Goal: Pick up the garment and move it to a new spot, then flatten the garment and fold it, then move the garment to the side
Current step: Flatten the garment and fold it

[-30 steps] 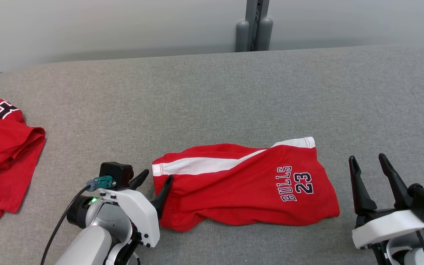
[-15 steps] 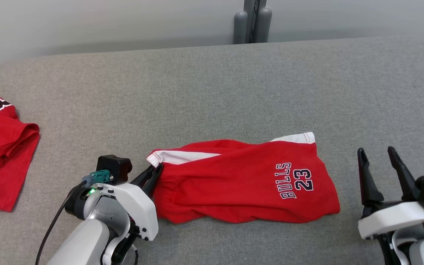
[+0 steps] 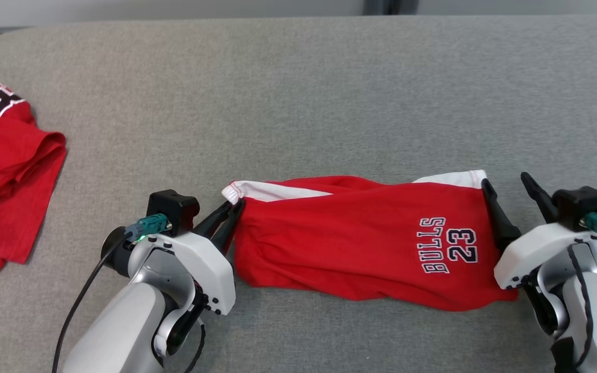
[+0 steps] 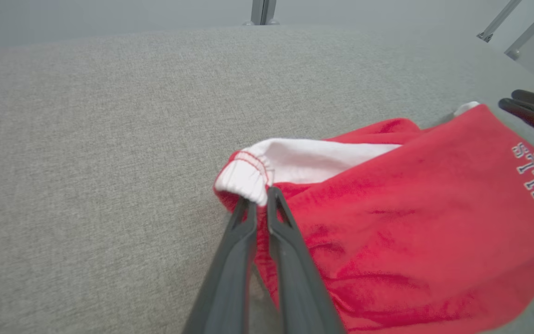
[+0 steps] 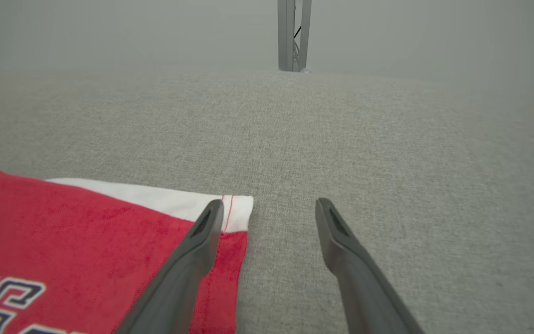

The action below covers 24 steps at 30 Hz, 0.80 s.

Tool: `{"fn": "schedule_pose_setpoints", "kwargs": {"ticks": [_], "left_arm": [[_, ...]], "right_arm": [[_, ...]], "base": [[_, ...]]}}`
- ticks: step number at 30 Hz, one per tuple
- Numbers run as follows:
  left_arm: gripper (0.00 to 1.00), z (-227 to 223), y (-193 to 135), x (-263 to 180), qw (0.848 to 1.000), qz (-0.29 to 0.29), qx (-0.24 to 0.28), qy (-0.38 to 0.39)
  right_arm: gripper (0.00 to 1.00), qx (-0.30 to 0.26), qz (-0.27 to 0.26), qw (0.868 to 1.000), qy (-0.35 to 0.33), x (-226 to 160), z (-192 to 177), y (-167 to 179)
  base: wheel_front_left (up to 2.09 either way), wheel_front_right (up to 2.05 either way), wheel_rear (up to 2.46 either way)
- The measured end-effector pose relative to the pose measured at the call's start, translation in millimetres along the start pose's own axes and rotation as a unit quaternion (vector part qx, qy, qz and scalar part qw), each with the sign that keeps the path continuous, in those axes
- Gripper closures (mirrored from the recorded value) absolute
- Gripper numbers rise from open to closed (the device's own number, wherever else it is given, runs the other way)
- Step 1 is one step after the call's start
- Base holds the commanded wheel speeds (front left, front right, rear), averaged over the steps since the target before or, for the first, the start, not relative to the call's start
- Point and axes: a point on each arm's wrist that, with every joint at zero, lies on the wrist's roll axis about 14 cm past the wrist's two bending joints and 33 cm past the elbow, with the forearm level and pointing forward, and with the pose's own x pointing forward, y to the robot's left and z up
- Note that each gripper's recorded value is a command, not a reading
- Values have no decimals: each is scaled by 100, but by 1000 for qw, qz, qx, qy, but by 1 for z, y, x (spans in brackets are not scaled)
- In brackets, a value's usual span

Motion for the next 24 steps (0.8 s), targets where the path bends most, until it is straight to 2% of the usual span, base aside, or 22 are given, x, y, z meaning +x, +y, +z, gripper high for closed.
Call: {"fn": "schedule_pose_setpoints", "kwargs": {"ticks": [8, 9, 10, 11, 16, 19, 24], "left_arm": [[100, -8, 12, 4, 1000, 12, -6, 6], [100, -9, 13, 4, 1000, 14, -7, 6], [100, -10, 13, 4, 1000, 15, -8, 5], [100, -10, 13, 5, 1000, 13, -7, 4], [100, -6, 14, 5, 1000, 13, -6, -5], [100, 2, 13, 6, 1000, 12, -3, -24], [100, 30, 10, 5, 997, 11, 7, -72]], "right_arm": [[0, -25, 63, 994, 85, 30, -37, 28], [42, -31, 74, 992, 98, 32, -39, 30], [67, -35, 78, 991, 105, 33, -41, 31], [100, -39, 84, 989, 114, 32, -44, 33], [100, -41, 102, 986, 123, 31, -45, 39], [100, -35, 97, 991, 90, 32, -32, 35], [100, -30, 74, 997, -7, 33, 18, 18]], "base": [[0, 0, 0], [0, 0, 0], [0, 0, 0], [0, 0, 0], [0, 0, 0], [0, 0, 0], [0, 0, 0]]}}
